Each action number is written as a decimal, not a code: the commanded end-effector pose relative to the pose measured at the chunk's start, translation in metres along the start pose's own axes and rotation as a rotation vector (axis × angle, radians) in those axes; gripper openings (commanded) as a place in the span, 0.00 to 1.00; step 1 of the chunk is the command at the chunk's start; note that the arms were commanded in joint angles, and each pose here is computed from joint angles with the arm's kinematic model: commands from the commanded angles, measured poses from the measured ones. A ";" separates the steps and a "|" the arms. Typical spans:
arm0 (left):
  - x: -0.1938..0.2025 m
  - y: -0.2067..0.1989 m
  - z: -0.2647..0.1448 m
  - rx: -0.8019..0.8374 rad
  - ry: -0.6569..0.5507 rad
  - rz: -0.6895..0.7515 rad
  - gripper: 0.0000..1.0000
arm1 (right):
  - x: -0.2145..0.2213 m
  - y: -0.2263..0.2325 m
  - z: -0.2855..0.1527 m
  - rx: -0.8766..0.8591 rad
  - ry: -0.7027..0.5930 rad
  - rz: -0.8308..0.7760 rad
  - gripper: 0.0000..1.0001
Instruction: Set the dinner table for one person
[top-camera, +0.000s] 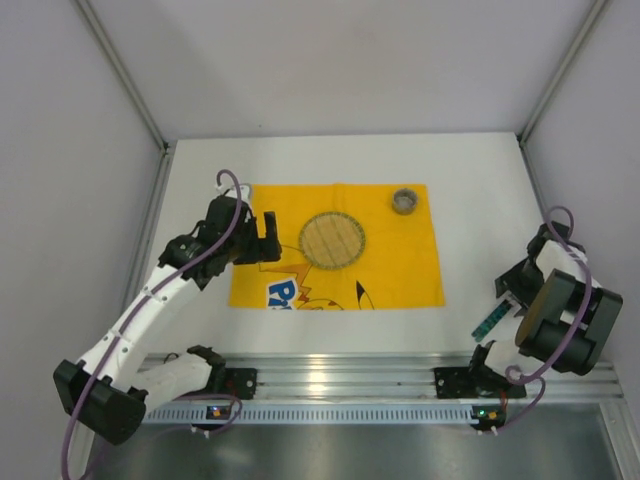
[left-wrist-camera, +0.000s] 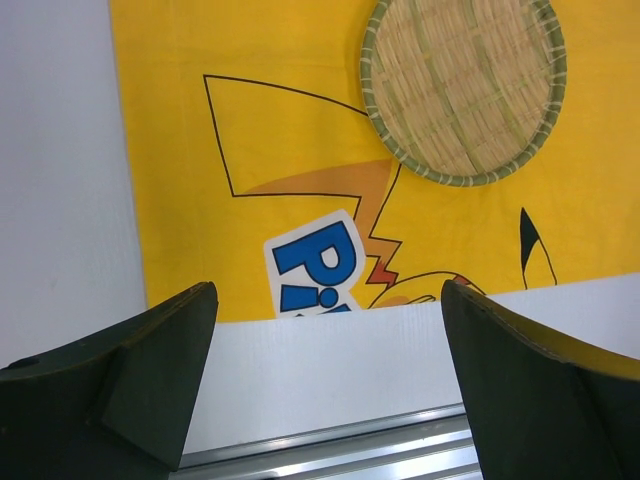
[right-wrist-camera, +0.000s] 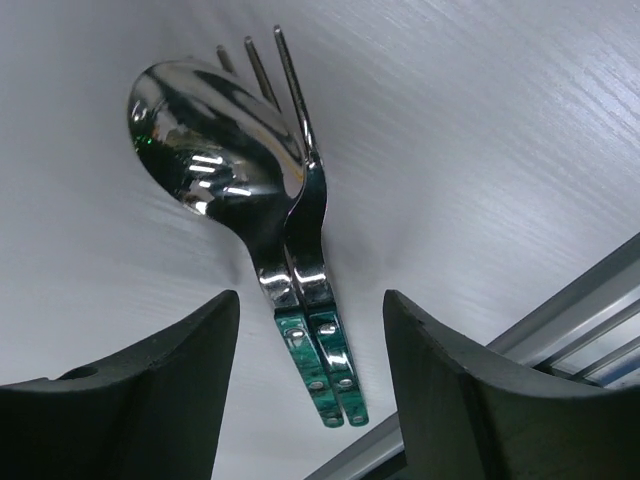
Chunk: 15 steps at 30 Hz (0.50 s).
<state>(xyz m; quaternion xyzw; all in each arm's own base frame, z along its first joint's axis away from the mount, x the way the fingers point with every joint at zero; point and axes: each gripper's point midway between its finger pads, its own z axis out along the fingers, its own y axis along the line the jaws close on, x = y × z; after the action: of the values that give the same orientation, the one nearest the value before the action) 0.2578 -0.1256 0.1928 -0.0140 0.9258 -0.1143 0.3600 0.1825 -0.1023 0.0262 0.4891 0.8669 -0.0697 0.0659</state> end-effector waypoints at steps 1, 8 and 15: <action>-0.003 0.003 -0.014 0.014 -0.058 -0.038 0.99 | -0.022 -0.002 0.008 0.024 -0.052 0.029 0.59; 0.012 0.015 -0.020 -0.017 -0.049 -0.055 0.99 | -0.021 0.013 0.028 -0.005 0.003 0.031 0.32; 0.020 0.018 -0.019 -0.026 -0.042 -0.077 0.99 | -0.024 0.074 0.025 -0.058 -0.009 -0.135 0.00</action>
<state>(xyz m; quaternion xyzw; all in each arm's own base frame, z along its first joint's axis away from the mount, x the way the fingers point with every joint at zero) 0.2330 -0.1099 0.1881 -0.0414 0.9211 -0.1156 0.3695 0.2101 -0.0996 0.0142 0.4601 0.8852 -0.0644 0.0258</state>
